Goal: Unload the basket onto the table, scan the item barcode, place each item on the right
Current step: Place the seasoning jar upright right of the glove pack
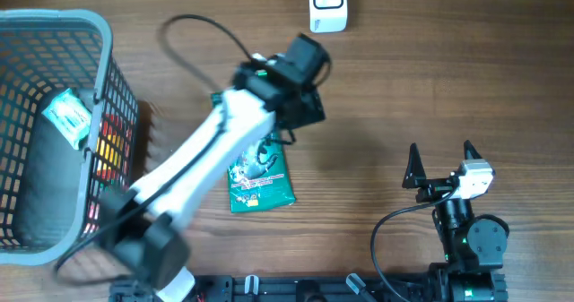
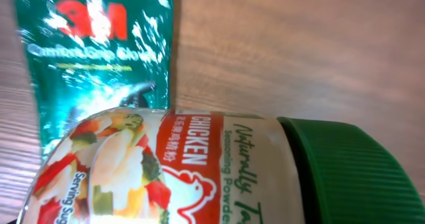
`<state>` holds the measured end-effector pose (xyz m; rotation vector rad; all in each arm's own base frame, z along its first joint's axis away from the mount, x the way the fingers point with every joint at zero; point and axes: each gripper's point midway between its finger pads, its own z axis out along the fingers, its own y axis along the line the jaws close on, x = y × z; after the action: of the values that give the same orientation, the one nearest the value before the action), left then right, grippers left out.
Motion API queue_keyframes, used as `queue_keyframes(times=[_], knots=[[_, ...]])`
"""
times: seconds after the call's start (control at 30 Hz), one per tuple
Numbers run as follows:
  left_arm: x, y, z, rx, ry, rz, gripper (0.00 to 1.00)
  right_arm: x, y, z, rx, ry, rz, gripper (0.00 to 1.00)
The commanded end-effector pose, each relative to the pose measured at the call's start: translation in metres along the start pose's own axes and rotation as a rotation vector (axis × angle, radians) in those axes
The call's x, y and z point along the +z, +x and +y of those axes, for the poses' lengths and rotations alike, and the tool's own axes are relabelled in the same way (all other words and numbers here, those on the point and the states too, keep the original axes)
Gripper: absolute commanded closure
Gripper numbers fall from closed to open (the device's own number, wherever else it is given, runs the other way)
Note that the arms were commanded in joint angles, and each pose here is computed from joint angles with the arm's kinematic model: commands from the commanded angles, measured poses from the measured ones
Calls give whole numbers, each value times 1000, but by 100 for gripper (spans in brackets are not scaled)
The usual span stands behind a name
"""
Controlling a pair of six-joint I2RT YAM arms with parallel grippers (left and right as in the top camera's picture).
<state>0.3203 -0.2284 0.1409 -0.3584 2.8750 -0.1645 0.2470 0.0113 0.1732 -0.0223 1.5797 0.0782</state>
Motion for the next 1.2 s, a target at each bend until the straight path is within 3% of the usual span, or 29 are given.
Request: queue_keyframes(times=[0.0, 0.13, 0.37, 0.9, 0.97, 1.1, 1.17], knots=[[51, 12, -6, 58, -100, 44, 20, 0, -1, 2, -10, -9, -6, 0], [91, 30, -14, 99, -144, 90, 18, 0, -1, 2, -9, -9, -6, 0], [99, 29, -28, 93, -106, 63, 15, 0, -1, 2, -10, -9, -6, 0], [122, 51, 0, 83, -170, 112, 12, 0, -1, 2, -9, -9, -6, 0], [117, 49, -2, 112, -160, 108, 0, 0, -1, 2, -10, -9, -6, 0], [65, 26, -11, 164, -149, 71, 0, 0, -1, 2, -10, -9, -6, 0], [12, -5, -19, 179, -144, -47, 0, 0, -1, 2, -10, -9, -6, 0]])
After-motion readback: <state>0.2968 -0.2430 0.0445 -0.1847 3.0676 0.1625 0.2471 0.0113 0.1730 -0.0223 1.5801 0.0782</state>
